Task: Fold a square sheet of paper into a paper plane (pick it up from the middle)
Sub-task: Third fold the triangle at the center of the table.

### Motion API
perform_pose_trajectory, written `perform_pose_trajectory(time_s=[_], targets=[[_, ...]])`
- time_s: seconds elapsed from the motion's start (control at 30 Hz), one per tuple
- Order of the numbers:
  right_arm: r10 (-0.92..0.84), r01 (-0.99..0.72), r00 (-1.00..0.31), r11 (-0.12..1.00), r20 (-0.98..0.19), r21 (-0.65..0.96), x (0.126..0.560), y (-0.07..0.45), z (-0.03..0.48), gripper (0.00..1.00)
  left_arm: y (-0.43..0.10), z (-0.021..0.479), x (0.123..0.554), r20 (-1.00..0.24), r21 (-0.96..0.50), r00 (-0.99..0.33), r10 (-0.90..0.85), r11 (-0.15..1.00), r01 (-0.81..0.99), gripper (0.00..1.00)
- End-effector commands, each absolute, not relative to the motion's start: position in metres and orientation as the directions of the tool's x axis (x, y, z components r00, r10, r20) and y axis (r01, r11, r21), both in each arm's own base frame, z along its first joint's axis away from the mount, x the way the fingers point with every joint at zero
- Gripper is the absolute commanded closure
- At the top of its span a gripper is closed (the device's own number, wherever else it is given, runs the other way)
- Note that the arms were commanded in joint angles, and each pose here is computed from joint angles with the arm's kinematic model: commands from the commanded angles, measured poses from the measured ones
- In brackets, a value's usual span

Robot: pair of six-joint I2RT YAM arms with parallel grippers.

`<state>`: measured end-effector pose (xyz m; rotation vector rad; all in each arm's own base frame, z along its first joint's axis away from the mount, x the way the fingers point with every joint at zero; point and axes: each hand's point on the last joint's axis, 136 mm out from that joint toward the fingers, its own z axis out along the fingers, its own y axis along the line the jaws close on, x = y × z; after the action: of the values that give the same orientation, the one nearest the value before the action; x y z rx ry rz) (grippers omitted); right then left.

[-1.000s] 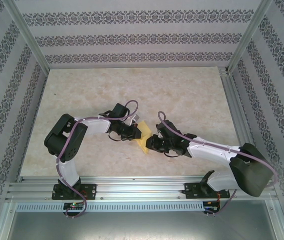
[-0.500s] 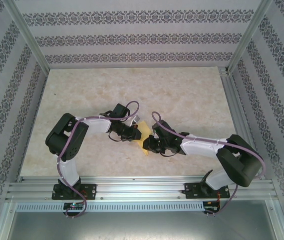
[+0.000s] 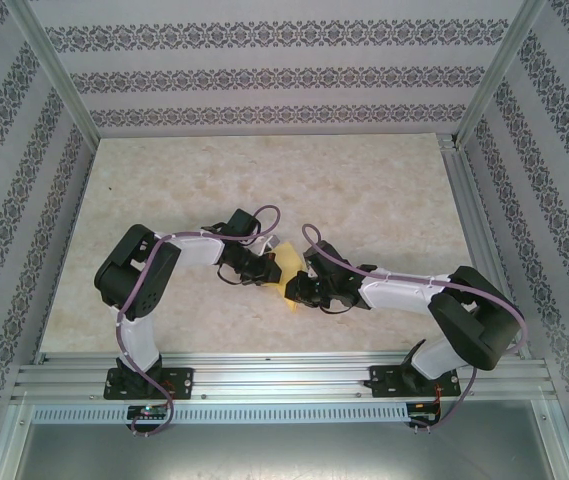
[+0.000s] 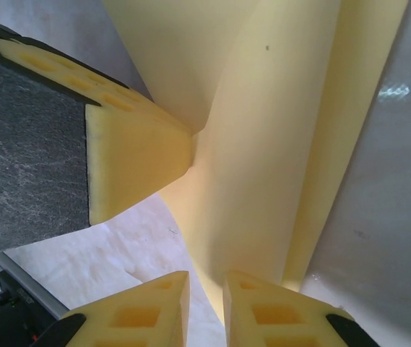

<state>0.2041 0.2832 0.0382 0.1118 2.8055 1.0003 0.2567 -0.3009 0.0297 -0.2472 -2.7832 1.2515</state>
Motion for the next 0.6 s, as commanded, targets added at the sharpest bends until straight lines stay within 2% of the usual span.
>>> perform_pose_trajectory(time_s=[0.0, 0.57], targets=[[0.116, 0.025, -0.988, 0.774, -0.103, 0.633, 0.1954, 0.2846, 0.0297, 0.8, -0.2973, 0.0275, 0.2637, -0.014, -0.731, -0.981, 0.192, 0.668, 0.141, 0.98], [0.105, 0.029, -0.99, 0.798, -0.092, 0.601, 0.1921, 0.2812, 0.0219, 0.78, -0.2992, 0.0208, 0.2693, -0.012, -0.724, -0.98, 0.2, 0.675, 0.146, 0.98]])
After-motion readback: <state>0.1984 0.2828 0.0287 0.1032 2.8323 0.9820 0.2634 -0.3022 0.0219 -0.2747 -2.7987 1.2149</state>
